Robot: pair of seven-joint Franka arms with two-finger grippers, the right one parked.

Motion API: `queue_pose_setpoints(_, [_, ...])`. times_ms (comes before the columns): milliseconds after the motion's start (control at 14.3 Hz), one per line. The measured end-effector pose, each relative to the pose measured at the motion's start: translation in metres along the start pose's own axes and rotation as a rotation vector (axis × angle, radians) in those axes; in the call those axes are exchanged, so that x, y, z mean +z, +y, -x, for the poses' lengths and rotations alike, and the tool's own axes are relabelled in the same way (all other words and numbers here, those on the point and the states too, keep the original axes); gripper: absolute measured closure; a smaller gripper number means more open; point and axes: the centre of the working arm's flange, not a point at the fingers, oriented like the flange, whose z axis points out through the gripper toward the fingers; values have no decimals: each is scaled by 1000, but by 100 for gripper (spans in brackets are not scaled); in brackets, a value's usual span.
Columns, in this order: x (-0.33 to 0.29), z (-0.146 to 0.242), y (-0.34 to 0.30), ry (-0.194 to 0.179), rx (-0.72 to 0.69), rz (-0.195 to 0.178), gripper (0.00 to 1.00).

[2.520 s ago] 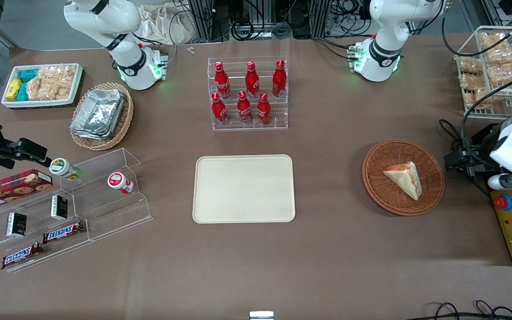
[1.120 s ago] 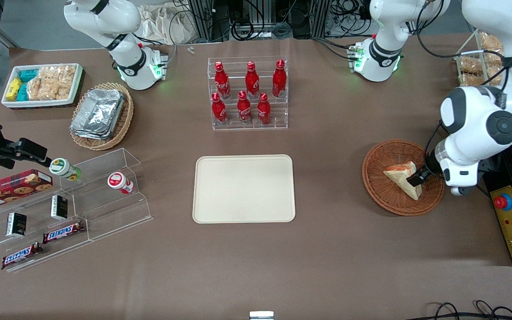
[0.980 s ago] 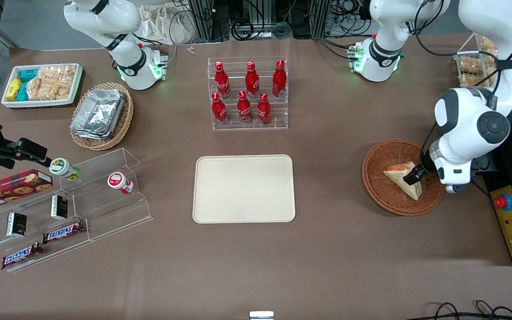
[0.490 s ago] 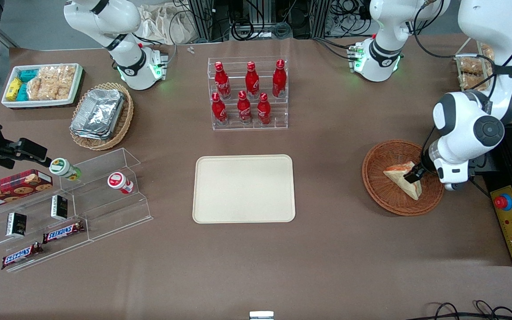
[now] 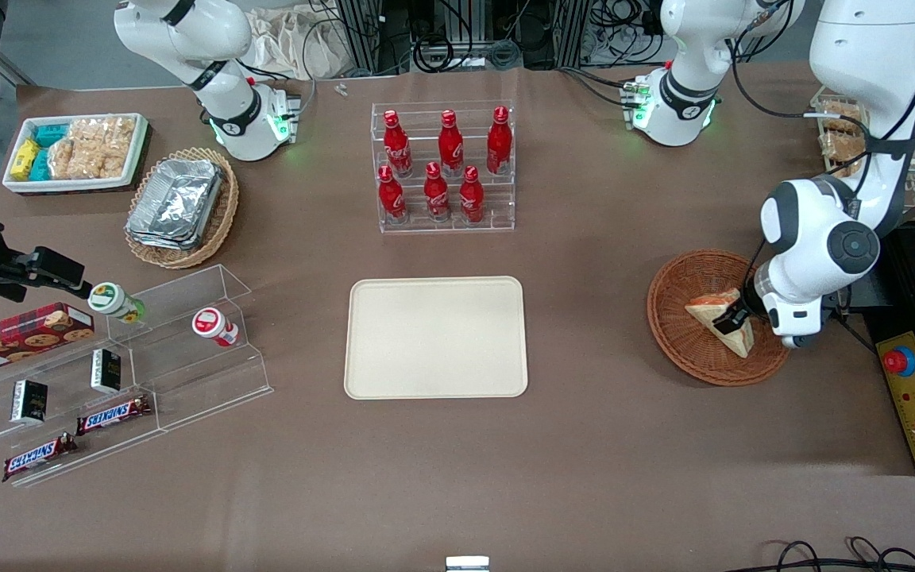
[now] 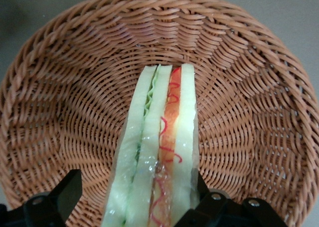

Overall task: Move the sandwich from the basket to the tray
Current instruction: 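Lower the left gripper and close it on the triangular sandwich, then lift the sandwich and carry it with the left gripper to the tray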

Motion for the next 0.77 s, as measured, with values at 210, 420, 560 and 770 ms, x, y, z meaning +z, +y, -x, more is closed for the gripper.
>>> queue_pose_setpoints(210, [-5, -3, 6, 12, -62, 14, 35])
queue_pose_setpoints(420, [-22, -10, 19, 38, -145, 50, 59])
queue_pose_setpoints(560, [-39, -16, 28, 54, -161, 73, 64])
queue_pose_setpoints(770, [-84, -24, 41, 35, -161, 50, 71])
